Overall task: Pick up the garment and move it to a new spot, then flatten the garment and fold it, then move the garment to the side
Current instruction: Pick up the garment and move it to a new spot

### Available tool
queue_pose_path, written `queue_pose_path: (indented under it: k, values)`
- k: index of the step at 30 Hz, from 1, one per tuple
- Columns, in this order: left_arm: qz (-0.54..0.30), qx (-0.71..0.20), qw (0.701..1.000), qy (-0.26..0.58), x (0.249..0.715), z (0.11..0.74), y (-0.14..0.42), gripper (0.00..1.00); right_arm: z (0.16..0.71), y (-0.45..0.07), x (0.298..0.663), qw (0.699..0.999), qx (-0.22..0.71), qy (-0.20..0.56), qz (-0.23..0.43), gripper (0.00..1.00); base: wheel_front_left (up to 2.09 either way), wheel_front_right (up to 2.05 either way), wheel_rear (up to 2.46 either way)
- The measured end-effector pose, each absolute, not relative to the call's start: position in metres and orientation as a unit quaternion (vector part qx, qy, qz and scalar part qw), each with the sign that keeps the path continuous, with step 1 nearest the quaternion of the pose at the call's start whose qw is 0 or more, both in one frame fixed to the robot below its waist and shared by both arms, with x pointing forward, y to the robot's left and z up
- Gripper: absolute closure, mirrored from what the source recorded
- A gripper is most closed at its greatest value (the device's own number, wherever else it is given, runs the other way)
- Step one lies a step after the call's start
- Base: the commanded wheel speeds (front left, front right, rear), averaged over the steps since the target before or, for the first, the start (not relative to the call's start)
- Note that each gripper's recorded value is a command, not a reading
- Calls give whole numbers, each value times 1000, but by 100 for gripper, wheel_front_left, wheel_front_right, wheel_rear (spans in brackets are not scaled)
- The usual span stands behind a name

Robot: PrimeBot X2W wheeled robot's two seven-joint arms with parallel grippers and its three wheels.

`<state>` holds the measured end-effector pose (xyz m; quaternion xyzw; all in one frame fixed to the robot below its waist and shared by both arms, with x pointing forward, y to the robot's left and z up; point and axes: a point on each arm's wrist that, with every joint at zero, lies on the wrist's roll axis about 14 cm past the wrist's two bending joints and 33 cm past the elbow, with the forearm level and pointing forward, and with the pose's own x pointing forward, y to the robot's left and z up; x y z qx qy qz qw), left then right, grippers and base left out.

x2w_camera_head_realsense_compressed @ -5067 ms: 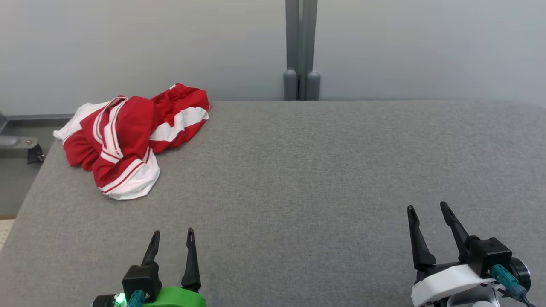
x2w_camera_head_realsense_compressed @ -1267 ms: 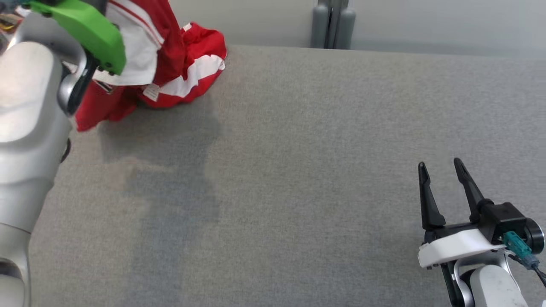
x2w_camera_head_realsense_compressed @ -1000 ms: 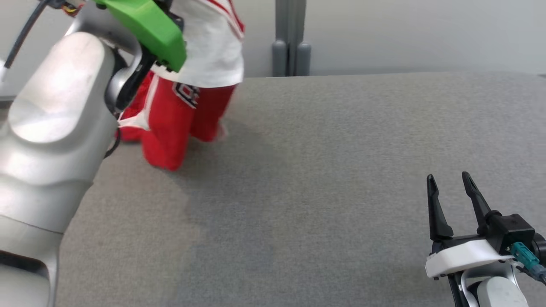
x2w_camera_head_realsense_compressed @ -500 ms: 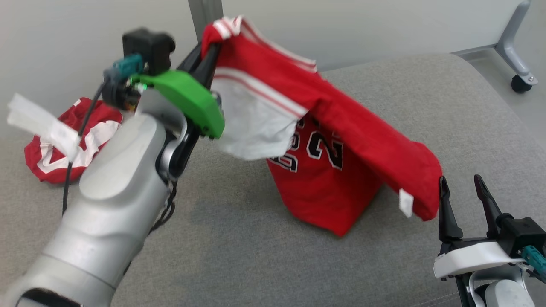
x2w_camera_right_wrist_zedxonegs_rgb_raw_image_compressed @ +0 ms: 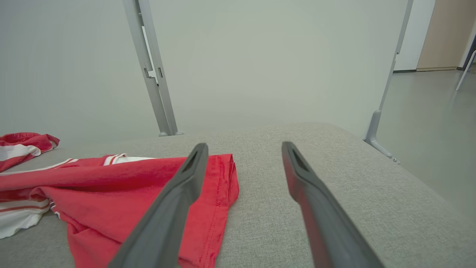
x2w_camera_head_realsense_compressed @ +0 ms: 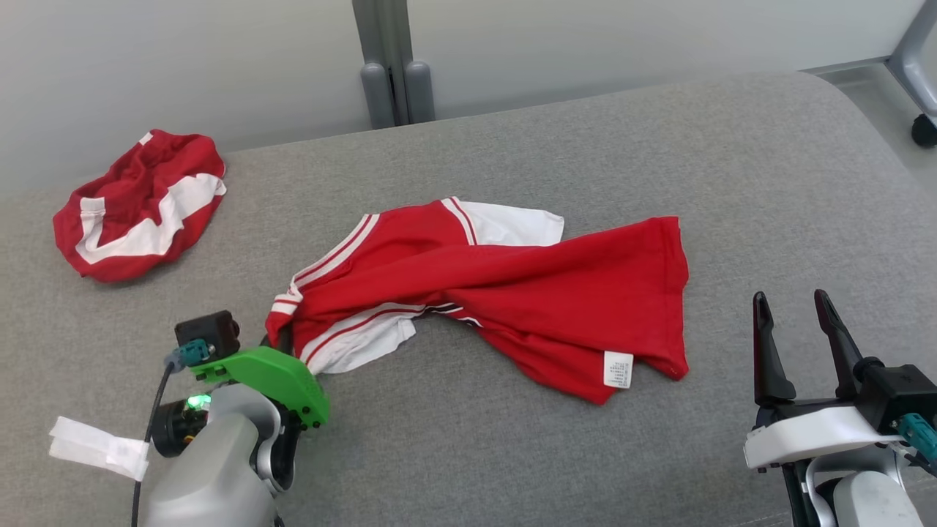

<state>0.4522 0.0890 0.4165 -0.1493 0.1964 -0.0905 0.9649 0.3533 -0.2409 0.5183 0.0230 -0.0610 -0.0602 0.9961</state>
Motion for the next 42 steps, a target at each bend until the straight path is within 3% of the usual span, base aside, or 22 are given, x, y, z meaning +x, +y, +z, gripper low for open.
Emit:
queue_pose_path:
  k: [15,16,18,26,42]
  values:
    - [-76,-163,972,152,463,441,97,99,520,-215,368,997,26,-64,-20,0,0,0,0]
    - [-76,-164,972,152,464,441,96,73,520,-215,368,997,26,-63,-20,0,0,0,0]
    - [-75,-161,972,153,466,440,95,0,518,-217,367,998,25,-61,-22,0,0,0,0]
    - [-75,-164,978,105,471,463,98,0,519,-223,362,997,19,-60,-32,0,0,0,0]
    - [-48,-143,989,11,389,486,133,0,530,-199,354,997,23,-79,4,0,0,0,0]
